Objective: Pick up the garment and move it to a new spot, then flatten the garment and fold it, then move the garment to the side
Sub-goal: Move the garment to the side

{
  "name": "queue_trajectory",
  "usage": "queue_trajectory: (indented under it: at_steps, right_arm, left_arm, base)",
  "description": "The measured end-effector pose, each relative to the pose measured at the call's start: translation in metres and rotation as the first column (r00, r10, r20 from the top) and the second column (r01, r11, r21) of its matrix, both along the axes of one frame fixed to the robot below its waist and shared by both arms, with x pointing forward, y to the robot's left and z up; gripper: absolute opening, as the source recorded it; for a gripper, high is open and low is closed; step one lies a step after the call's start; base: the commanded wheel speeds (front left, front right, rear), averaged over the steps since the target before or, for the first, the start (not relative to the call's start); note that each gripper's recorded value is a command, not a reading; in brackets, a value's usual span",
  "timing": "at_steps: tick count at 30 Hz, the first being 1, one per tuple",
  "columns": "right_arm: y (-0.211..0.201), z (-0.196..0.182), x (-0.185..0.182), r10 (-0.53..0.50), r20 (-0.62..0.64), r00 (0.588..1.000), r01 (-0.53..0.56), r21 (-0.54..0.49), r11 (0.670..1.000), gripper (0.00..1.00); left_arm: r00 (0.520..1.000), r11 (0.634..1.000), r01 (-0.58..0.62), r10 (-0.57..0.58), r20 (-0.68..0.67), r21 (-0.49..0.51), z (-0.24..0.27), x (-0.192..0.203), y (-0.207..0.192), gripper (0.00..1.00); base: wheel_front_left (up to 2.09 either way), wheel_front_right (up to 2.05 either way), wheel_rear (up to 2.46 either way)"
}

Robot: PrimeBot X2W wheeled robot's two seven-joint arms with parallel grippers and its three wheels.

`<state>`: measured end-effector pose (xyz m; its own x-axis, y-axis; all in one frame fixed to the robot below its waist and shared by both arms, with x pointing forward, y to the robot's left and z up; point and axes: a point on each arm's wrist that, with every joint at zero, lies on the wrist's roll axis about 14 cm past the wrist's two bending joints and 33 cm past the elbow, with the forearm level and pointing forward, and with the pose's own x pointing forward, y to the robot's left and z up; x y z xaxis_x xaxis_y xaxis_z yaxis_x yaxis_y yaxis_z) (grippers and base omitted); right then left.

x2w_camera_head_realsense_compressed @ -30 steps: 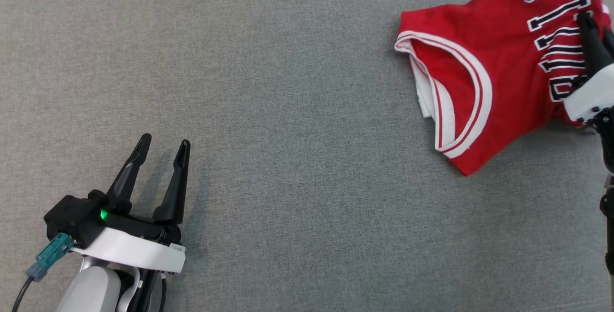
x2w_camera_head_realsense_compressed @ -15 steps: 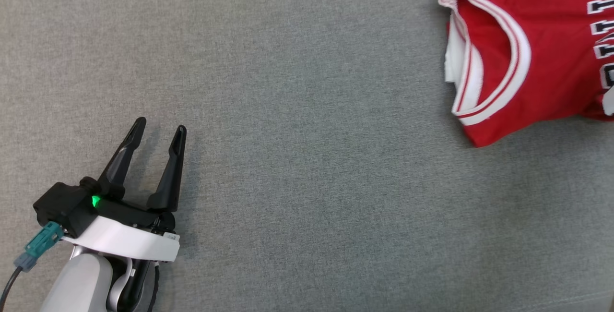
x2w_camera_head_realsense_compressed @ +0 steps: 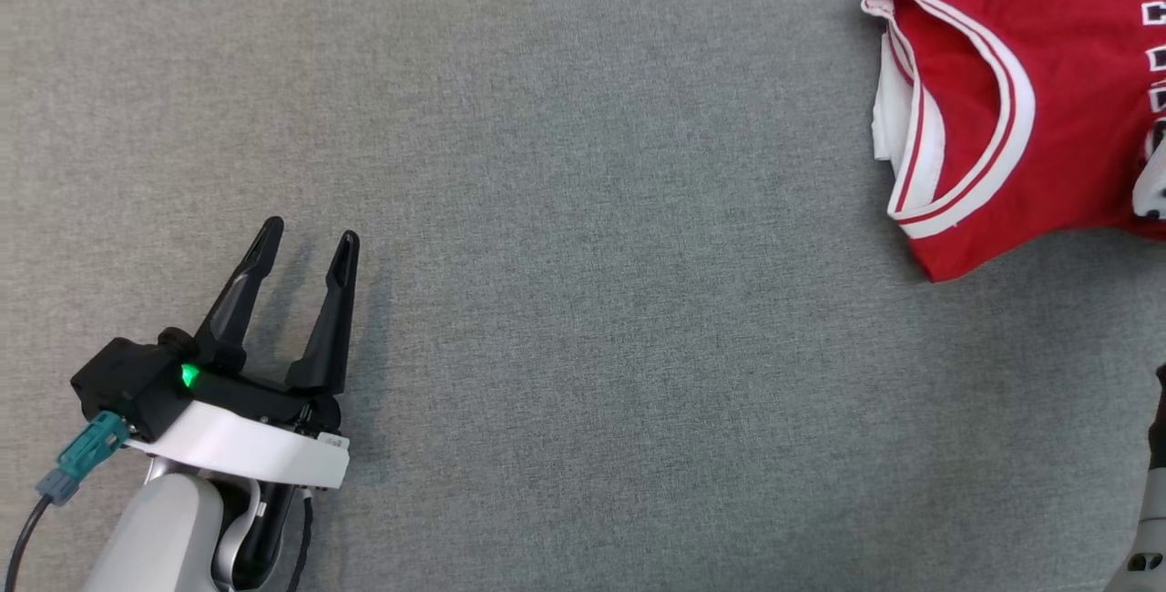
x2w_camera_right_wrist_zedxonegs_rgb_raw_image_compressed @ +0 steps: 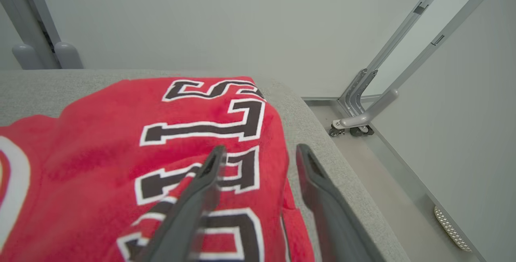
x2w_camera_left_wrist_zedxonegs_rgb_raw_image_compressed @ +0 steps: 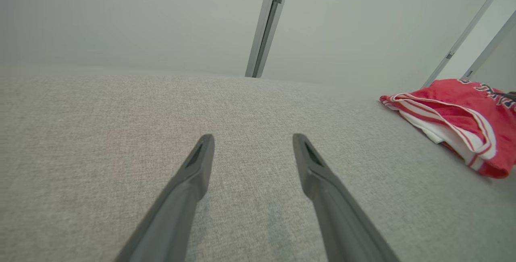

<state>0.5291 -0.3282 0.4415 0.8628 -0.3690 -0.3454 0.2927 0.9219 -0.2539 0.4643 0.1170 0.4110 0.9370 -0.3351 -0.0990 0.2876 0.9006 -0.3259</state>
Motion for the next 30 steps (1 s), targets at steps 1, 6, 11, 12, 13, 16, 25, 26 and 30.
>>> queue_trajectory:
  at_steps: [1,6,11,12,13,16,25,26,30]
  right_arm:
    - [0.001,0.0,-0.001,0.003,-0.002,1.0,-0.003,-0.004,1.0,1.0]
    - [0.005,0.026,-0.004,0.03,0.066,0.997,-0.028,-0.032,0.999,1.0]
    - [0.019,0.076,-0.008,0.096,0.23,0.968,-0.085,-0.058,0.995,1.0]
    - [0.024,0.086,-0.009,0.113,0.264,0.958,-0.102,-0.055,0.993,1.0]
    - [0.029,0.094,-0.012,0.135,0.285,0.949,-0.122,-0.063,0.991,1.0]
    - [0.04,0.117,-0.028,0.176,0.361,0.916,-0.16,-0.074,0.984,1.0]
    - [0.076,0.155,-0.081,0.23,0.57,0.789,-0.268,-0.017,0.963,1.0]
    - [0.081,0.154,-0.087,0.231,0.583,0.779,-0.285,0.001,0.959,1.0]
    - [0.112,0.136,-0.104,0.267,0.587,0.764,-0.376,0.07,0.924,1.0]
  left_arm:
    - [1.0,1.0,-0.003,0.003,0.004,-0.001,0.003,-0.001,0.0,1.0]
    - [0.999,1.0,-0.015,0.016,0.037,-0.022,0.021,-0.006,-0.004,1.0]
    - [0.997,0.999,-0.029,0.032,0.07,-0.037,0.041,-0.018,-0.007,1.0]
    - [0.996,0.999,-0.038,0.041,0.082,-0.038,0.046,-0.02,-0.005,1.0]
    - [0.994,0.998,-0.05,0.054,0.093,-0.04,0.051,-0.022,-0.002,1.0]
    - [0.987,0.995,-0.094,0.099,0.129,-0.044,0.068,-0.027,0.01,1.0]
    - [0.937,0.972,-0.231,0.233,0.261,-0.042,0.117,-0.042,0.055,1.0]
    - [0.933,0.969,-0.243,0.246,0.264,-0.043,0.119,-0.045,0.058,1.0]
    - [0.924,0.96,-0.275,0.277,0.262,-0.047,0.119,-0.059,0.066,1.0]
  base:
    - [0.0,0.0,0.0]
    - [0.0,0.0,0.0]
    - [0.0,0.0,0.0]
    - [0.0,0.0,0.0]
    - [0.0,0.0,0.0]
    - [0.0,0.0,0.0]
    - [0.0,0.0,0.0]
    - [0.0,0.0,0.0]
    - [0.0,0.0,0.0]
